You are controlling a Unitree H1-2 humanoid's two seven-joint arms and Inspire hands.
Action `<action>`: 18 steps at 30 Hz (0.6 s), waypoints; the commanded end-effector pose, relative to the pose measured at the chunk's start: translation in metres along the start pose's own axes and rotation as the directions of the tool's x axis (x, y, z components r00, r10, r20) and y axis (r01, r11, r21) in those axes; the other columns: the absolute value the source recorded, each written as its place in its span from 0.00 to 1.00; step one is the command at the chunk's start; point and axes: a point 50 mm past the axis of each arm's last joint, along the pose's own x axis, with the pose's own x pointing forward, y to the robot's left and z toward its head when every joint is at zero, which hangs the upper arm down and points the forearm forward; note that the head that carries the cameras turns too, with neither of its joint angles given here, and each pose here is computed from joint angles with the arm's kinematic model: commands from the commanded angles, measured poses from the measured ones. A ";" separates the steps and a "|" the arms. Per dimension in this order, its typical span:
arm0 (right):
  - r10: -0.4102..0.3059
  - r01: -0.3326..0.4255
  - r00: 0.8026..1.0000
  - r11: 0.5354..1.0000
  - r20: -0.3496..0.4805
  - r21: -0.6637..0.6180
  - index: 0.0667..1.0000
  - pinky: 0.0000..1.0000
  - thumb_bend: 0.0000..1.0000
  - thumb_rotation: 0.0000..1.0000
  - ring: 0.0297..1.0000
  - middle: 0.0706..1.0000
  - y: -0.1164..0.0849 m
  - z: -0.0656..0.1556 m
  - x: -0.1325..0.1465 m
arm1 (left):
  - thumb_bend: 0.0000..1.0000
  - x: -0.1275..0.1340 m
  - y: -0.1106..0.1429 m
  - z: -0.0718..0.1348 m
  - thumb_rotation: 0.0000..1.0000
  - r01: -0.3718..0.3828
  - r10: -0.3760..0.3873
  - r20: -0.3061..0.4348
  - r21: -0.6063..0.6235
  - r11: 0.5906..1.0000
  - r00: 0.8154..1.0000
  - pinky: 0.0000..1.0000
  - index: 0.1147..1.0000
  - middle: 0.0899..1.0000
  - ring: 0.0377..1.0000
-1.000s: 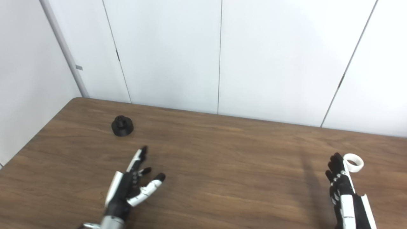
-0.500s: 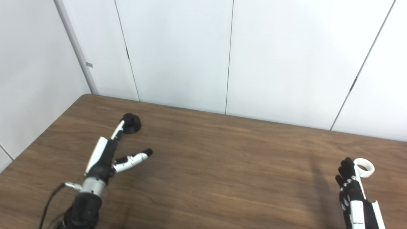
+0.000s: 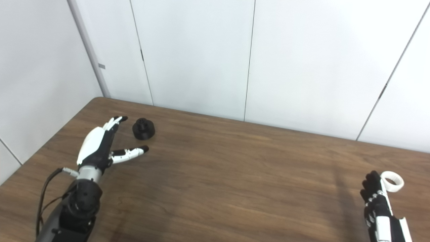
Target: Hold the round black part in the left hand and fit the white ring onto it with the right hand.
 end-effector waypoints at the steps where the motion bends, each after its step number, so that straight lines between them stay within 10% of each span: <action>1: -0.036 0.046 0.979 0.998 -0.199 0.045 0.99 1.00 0.50 1.00 0.99 0.99 0.010 -0.043 -0.048 | 0.87 0.017 0.017 0.008 0.39 -0.066 0.063 0.046 0.062 0.996 0.997 1.00 0.90 0.98 1.00; 18: -0.037 0.042 0.980 0.999 -0.197 0.023 0.99 1.00 0.51 1.00 0.97 0.97 0.015 -0.041 -0.053 | 0.89 0.088 0.006 0.006 0.39 -0.045 0.052 -0.039 0.168 0.985 0.998 1.00 0.87 0.96 1.00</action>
